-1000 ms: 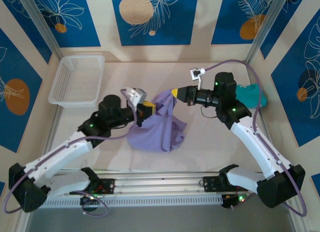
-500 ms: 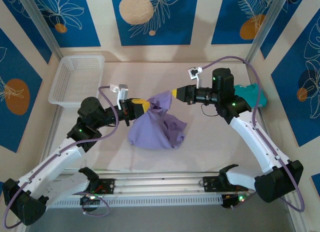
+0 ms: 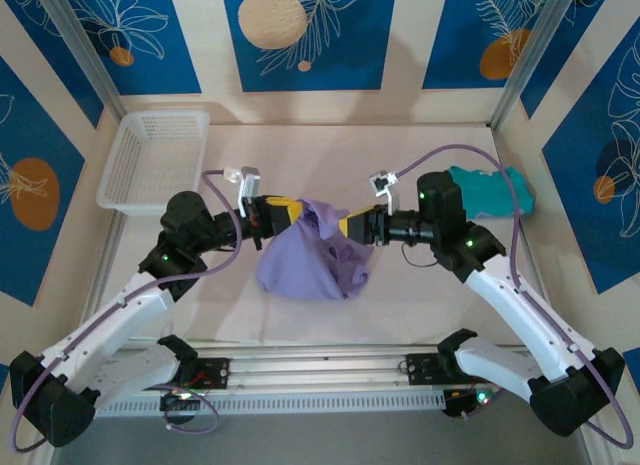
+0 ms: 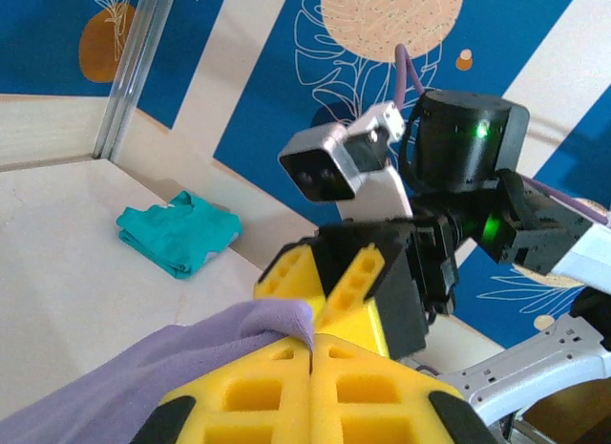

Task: Fold the inside-out t-shirt

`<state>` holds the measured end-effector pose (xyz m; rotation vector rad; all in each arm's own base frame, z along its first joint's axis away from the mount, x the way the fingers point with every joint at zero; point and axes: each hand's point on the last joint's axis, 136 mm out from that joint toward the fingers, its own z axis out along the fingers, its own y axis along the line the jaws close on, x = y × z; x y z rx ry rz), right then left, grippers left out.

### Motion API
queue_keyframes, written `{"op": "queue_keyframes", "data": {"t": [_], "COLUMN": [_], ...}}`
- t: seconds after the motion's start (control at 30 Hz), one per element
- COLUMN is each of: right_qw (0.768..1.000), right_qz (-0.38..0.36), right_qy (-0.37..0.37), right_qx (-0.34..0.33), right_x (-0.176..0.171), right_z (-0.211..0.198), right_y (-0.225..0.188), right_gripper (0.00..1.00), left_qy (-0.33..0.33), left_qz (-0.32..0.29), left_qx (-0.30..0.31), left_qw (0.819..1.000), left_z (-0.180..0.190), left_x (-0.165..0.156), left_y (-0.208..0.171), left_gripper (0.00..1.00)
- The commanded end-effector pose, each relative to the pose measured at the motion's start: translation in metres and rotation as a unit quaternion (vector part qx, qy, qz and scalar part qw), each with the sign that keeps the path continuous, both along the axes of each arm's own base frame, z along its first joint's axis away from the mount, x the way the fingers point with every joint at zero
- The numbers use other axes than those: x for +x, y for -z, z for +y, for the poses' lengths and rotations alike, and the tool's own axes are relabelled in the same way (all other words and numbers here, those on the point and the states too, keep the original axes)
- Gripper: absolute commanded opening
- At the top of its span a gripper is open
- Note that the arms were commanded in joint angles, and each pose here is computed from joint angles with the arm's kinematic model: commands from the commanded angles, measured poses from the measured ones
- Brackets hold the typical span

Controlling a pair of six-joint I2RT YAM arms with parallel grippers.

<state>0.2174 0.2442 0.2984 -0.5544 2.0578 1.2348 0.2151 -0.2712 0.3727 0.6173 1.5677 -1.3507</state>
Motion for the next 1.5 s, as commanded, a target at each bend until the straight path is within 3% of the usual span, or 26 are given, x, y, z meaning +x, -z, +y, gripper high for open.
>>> {"op": "queue_keyframes", "data": {"t": [0.0,0.33,0.77,0.83,0.97,1.03,1.2,1.33,1.47], "right_qw": [0.999,0.991,0.978,0.976,0.972,0.973,0.976,0.968,0.969], "right_qz": [-0.038,-0.132,-0.192,-0.201,-0.223,-0.221,-0.171,-0.149,-0.13], "right_qy": [0.01,0.008,0.058,0.061,0.054,0.037,-0.071,-0.117,-0.129], "right_qx": [-0.008,0.025,0.058,0.06,0.054,0.054,0.116,0.162,0.163], "right_x": [-0.002,-0.02,0.003,0.006,0.0,-0.01,-0.049,-0.06,-0.053], "right_z": [0.001,0.014,0.035,0.036,0.032,0.025,0.011,0.004,0.008], "right_y": [0.008,0.015,0.017,0.012,-0.009,-0.026,-0.08,-0.114,-0.118], "right_gripper": [0.46,0.49,0.52,0.46,0.1,0.01,0.0,0.0,0.0], "left_qy": [-0.006,-0.011,-0.008,-0.009,-0.026,-0.058,-0.149,-0.153,-0.148], "left_qz": [-0.02,-0.017,-0.017,-0.018,-0.016,-0.009,0.0,-0.003,-0.001], "left_qx": [-0.013,-0.012,-0.014,-0.014,-0.008,0.002,0.052,0.064,0.089], "left_qw": [1.0,1.0,1.0,1.0,1.0,0.998,0.987,0.986,0.985], "left_z": [0.003,0.003,0.002,0.003,0.006,0.013,0.033,0.032,0.03], "left_x": [0.002,0.005,0.004,0.004,0.008,0.018,0.045,0.048,0.049], "left_y": [-0.015,-0.014,-0.015,-0.015,-0.013,-0.009,0.012,0.022,0.036], "left_gripper": [0.0,0.0,0.0,0.0,0.0,0.0,0.0,0.0,0.0]}}
